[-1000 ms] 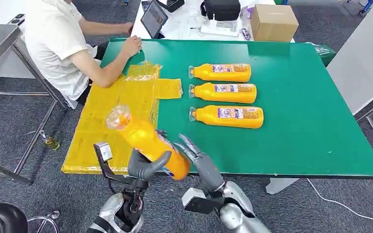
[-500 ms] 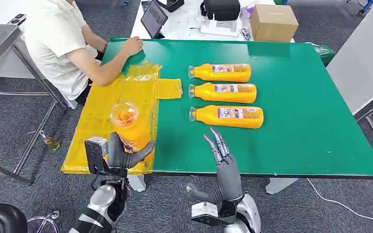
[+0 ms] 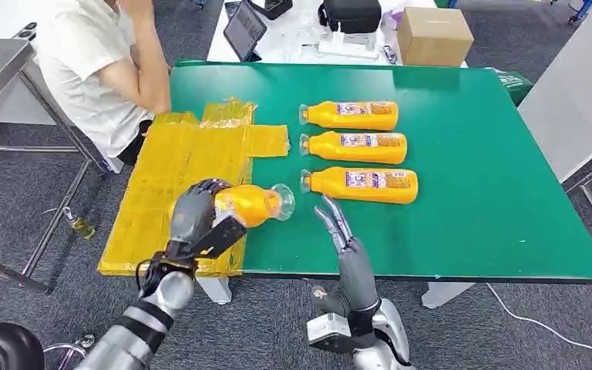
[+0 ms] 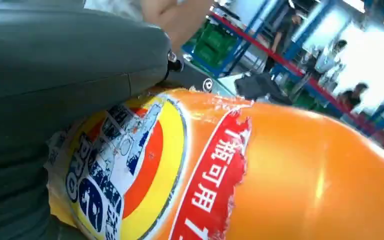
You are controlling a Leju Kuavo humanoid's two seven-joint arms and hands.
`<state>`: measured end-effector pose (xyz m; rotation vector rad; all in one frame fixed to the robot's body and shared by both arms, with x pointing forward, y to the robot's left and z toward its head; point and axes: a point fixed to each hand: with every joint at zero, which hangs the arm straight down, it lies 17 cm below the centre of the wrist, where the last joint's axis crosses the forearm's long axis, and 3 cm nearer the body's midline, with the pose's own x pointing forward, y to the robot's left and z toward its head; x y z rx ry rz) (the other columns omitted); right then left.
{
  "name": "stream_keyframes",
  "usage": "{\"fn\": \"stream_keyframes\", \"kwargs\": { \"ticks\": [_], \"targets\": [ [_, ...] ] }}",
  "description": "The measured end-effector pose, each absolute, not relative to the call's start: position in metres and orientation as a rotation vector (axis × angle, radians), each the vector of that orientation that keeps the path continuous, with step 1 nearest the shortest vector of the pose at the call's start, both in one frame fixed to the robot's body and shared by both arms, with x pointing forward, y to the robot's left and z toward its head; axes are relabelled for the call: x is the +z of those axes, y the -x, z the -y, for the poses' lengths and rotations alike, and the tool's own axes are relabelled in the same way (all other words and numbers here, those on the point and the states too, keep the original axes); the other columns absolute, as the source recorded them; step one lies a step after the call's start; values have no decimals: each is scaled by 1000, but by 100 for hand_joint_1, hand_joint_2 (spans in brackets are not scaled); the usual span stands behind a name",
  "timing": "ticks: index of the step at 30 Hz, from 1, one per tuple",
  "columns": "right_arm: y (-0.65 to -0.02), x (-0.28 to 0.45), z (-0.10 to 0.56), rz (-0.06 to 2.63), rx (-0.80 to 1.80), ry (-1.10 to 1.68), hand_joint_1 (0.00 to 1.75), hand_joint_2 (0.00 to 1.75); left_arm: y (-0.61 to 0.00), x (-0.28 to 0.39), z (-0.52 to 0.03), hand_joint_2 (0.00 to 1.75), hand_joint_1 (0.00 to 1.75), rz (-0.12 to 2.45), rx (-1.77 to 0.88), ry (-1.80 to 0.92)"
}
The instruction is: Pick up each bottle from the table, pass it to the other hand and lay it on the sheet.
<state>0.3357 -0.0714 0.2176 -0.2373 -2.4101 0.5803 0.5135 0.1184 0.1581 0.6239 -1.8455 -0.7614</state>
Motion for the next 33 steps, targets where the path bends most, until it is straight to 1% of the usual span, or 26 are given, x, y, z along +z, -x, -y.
{"fn": "stream_keyframes", "kwargs": {
  "ticks": [4, 7, 8, 15, 19, 20, 21, 33],
  "targets": [
    [-342, 219, 67, 2406, 556, 202, 0, 0, -546, 139, -118, 175, 175, 1703, -917, -595],
    [-346, 216, 68, 2391, 534, 198, 0, 0, -561, 129, -125, 175, 175, 1632, -965, -605],
    [-347, 215, 69, 2387, 529, 196, 0, 175, -564, 127, -126, 175, 175, 1616, -976, -606],
    [-355, 201, 68, 2332, 503, 155, 0, 175, -575, 96, -141, 175, 175, 1442, -1055, -588],
    [-356, 195, 67, 2314, 506, 146, 0, 175, -578, 92, -148, 175, 175, 1407, -1062, -595],
    [-357, 193, 66, 2309, 507, 141, 0, 175, -579, 91, -149, 175, 161, 1395, -1067, -593],
    [-358, 192, 66, 2305, 507, 137, 0, 175, -579, 89, -150, 175, 159, 1382, -1070, -588],
    [-362, 181, 68, 2274, 513, 134, 0, 175, -580, 81, -153, 175, 159, 1333, -1096, -566]
  ]
}}
